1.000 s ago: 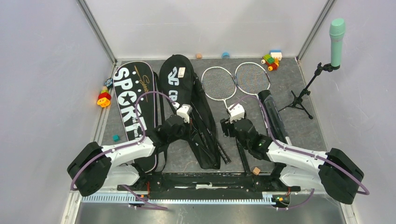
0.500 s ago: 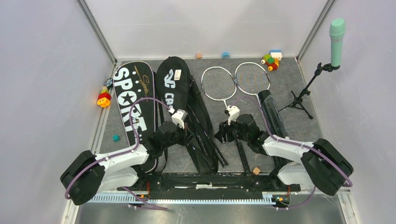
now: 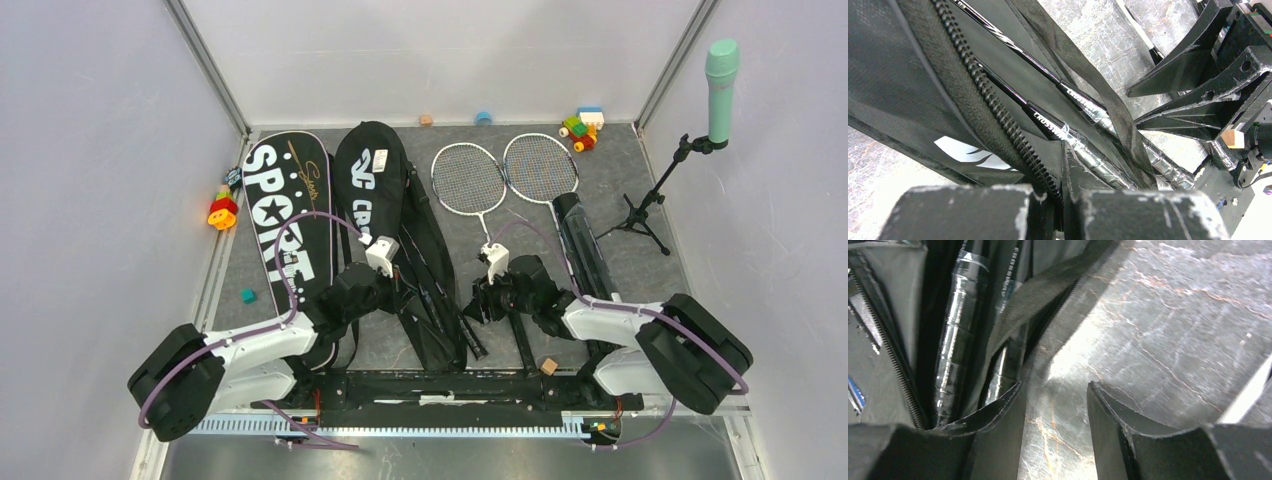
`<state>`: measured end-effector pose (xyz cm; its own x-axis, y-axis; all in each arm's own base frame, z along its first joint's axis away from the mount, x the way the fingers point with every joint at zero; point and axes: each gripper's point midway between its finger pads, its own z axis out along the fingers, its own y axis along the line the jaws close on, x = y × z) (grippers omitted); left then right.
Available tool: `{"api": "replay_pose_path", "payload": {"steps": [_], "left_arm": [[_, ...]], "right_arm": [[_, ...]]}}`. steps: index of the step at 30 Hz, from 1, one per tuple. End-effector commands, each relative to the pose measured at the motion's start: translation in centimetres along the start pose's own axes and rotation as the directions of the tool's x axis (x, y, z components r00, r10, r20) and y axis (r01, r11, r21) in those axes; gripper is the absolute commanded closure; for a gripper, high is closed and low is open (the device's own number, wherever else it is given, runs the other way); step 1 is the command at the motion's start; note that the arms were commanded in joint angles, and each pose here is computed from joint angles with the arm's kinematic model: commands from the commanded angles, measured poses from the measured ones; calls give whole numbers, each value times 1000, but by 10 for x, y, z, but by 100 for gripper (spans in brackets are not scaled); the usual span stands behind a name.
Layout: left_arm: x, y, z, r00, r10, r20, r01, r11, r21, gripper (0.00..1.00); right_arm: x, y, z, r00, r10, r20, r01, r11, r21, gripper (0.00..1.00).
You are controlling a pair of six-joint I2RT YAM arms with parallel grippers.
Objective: Pack up the badminton gear
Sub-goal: Adjust the racket bag at the center of the board.
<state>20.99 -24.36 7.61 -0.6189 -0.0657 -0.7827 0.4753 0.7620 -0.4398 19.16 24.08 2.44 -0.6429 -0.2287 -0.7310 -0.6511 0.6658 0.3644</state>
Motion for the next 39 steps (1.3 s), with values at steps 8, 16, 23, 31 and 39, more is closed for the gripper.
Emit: {"api": "replay_pose_path", "payload": {"steps": [8, 16, 23, 31, 39], "left_arm": [[-12, -12, 4, 998, 17, 56, -21, 997, 74, 98], [-5, -15, 3, 999, -4, 42, -1, 995, 101, 98], [-3, -13, -1, 999, -18, 51, 13, 995, 100, 98], [-5, -10, -6, 998, -14, 68, 8, 996, 86, 98], [-1, -5, -8, 998, -18, 68, 13, 997, 70, 98]], "right_arm": [[-53, 38, 23, 975, 50, 215, -13, 985, -169, 48], [-94, 46, 55, 941, 169, 293, -99, 966, -241, 44], [-116, 32, 66, 917, 203, 344, -152, 974, -170, 37], [-114, 40, 93, 937, 226, 264, -167, 959, -227, 33], [-98, 7, 99, 961, 164, 224, -161, 986, -32, 31]]}}
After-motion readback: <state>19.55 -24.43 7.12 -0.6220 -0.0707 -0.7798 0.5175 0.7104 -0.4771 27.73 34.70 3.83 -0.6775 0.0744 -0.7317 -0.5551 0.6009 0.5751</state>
